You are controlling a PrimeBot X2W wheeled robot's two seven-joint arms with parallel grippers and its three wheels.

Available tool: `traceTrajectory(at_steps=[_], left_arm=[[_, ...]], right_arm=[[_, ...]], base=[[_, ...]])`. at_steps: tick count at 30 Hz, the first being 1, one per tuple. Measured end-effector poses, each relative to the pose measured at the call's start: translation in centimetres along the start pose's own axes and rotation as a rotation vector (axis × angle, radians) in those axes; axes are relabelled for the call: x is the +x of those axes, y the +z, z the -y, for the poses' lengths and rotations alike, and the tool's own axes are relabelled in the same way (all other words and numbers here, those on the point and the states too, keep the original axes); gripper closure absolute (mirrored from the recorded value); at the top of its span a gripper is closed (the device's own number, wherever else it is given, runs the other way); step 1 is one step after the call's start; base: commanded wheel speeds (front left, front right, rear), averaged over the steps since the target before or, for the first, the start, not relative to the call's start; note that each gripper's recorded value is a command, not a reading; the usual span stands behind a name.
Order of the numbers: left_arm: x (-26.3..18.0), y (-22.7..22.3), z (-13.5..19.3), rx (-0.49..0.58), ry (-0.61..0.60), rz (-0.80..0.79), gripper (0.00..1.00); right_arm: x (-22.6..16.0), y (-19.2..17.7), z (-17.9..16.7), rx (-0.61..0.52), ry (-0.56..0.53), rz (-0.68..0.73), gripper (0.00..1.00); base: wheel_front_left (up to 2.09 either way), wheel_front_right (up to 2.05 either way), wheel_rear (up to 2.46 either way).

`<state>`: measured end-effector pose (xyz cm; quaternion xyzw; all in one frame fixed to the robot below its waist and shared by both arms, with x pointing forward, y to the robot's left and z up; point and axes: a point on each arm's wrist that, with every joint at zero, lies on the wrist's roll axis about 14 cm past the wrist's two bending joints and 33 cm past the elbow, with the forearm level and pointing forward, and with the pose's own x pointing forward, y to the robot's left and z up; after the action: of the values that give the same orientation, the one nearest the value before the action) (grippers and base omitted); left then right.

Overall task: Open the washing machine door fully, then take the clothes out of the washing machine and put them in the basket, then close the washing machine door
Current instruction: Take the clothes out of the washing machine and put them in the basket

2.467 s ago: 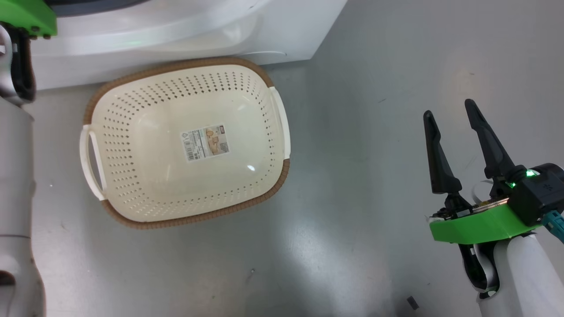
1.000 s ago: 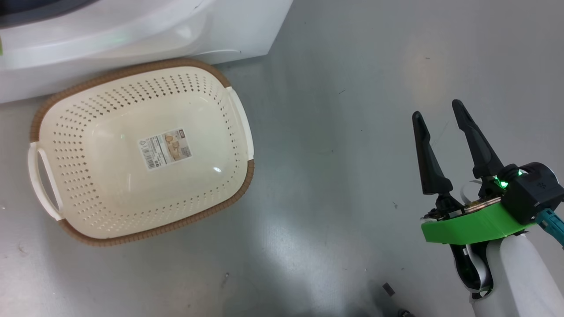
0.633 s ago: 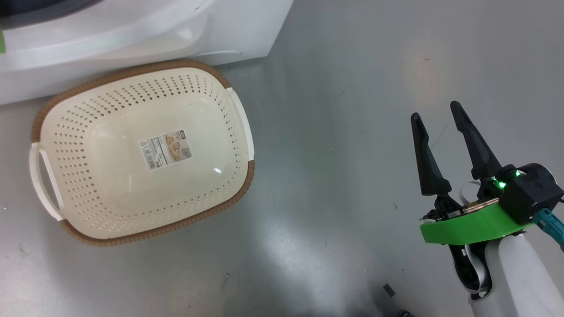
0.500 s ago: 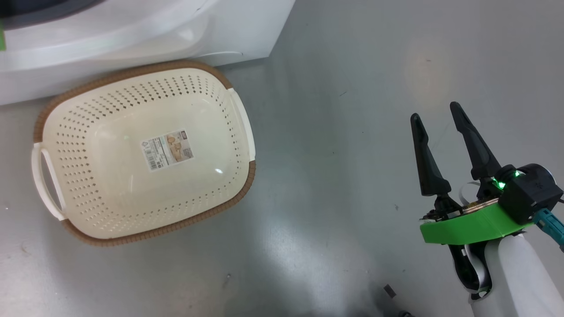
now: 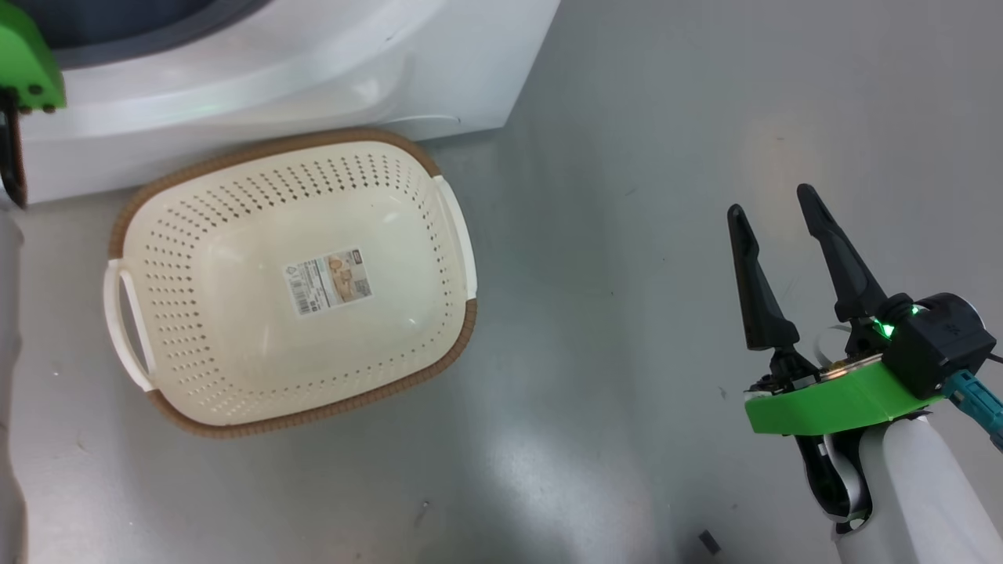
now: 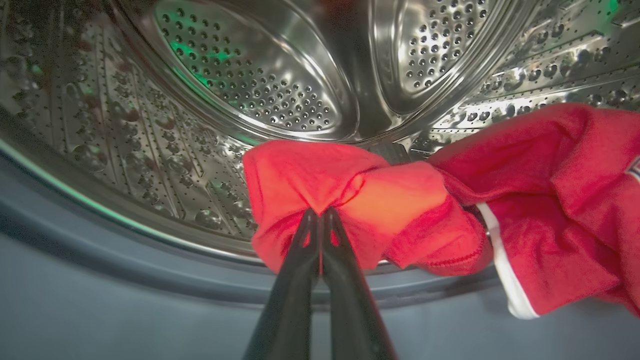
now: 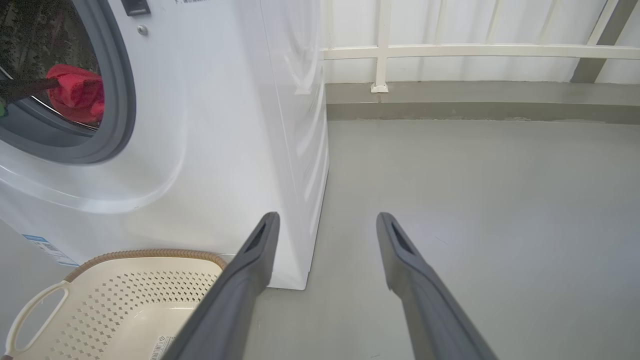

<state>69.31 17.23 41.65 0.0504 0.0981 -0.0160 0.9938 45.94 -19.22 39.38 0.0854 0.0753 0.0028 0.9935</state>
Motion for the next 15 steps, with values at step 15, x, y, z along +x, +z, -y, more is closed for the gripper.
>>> traceTrajectory(at_steps=[15], left_arm=[[-6.0, 2.0, -0.6, -0.084, -0.007, 0.120, 1.00]], right_arm=[[-0.2, 3.1, -1.8, 0.013, 0.047, 0.076, 0.00]], base=[[0.00, 0.00, 0.00]])
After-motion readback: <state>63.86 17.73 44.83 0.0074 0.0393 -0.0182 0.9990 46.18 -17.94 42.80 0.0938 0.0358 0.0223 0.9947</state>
